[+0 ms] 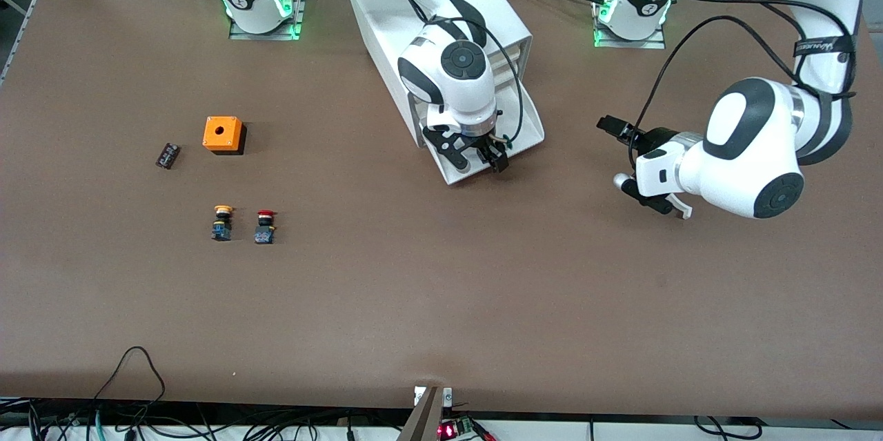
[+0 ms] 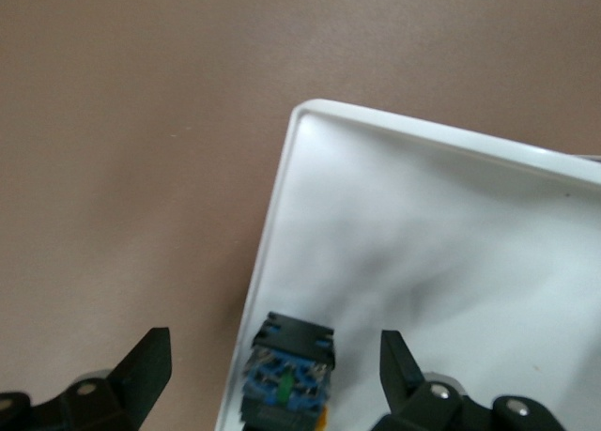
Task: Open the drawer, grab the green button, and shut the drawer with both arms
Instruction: 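Lift the green button out with the right gripper while the left gripper withdraws, then carry the button toward the buttons while the left gripper reaches the drawer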
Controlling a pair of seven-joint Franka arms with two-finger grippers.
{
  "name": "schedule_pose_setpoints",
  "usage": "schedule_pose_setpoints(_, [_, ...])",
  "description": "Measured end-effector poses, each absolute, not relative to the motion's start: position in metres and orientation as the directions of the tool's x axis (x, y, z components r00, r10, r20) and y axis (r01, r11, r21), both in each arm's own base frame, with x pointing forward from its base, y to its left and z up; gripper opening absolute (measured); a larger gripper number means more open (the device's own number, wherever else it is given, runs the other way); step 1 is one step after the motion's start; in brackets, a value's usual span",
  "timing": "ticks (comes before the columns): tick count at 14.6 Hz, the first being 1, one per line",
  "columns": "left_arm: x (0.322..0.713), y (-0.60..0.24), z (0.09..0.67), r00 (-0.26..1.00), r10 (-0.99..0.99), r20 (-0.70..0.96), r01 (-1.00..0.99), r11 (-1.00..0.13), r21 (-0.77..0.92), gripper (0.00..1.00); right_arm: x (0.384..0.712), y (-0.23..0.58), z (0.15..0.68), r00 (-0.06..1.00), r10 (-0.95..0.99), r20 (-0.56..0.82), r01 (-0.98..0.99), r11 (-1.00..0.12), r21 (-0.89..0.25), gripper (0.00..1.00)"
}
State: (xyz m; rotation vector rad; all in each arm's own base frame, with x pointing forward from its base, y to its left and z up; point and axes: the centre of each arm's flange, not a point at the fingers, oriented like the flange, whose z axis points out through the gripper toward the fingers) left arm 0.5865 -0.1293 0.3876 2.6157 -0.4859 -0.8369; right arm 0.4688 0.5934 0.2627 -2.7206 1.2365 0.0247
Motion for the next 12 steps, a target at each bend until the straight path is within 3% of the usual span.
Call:
schedule_pose_setpoints(2, [0.592,-0.131,0.411,0.779,-0.367,-0.509,-0.223,-0.92,0.323,1.0,0.468,0.593,0.256,0.651,-0.754,-0.086,-0.758,-0.641,-0.121,0.96])
schedule_pose_setpoints(4, [0.597,-0.128,0.431,0.793,-0.329,-0.512,-0.24,-0.942,0.234,1.0,0.468,0.593,0.256,0.648,-0.756,-0.091,-0.761,-0.638,-0.12,0.86])
schedule_pose_setpoints(8, [0.603,-0.11,0.464,0.811,-0.281,-0.513,-0.273,-0.957,0.093,1.0,0.468,0.595,0.258,0.645,-0.758,-0.094,-0.763,-0.634,-0.125,0.75])
schedule_pose_setpoints(10, [0.605,-0.102,0.471,0.814,-0.26,-0.519,-0.283,-0.958,0.037,1.0,0.468,0.595,0.259,0.646,-0.758,-0.095,-0.763,-0.634,-0.127,0.61])
schedule_pose_setpoints(11, [0.606,-0.101,0.474,0.817,-0.254,-0.518,-0.287,-0.958,0.016,1.0,0.468,0.596,0.26,0.645,-0.758,-0.096,-0.763,-0.633,-0.132,0.45])
schedule_pose_setpoints(12, [0.607,-0.1,0.479,0.821,-0.251,-0.513,-0.29,-0.957,0.003,1.0,0.468,0.596,0.261,0.646,-0.757,-0.097,-0.763,-0.633,-0.135,0.41])
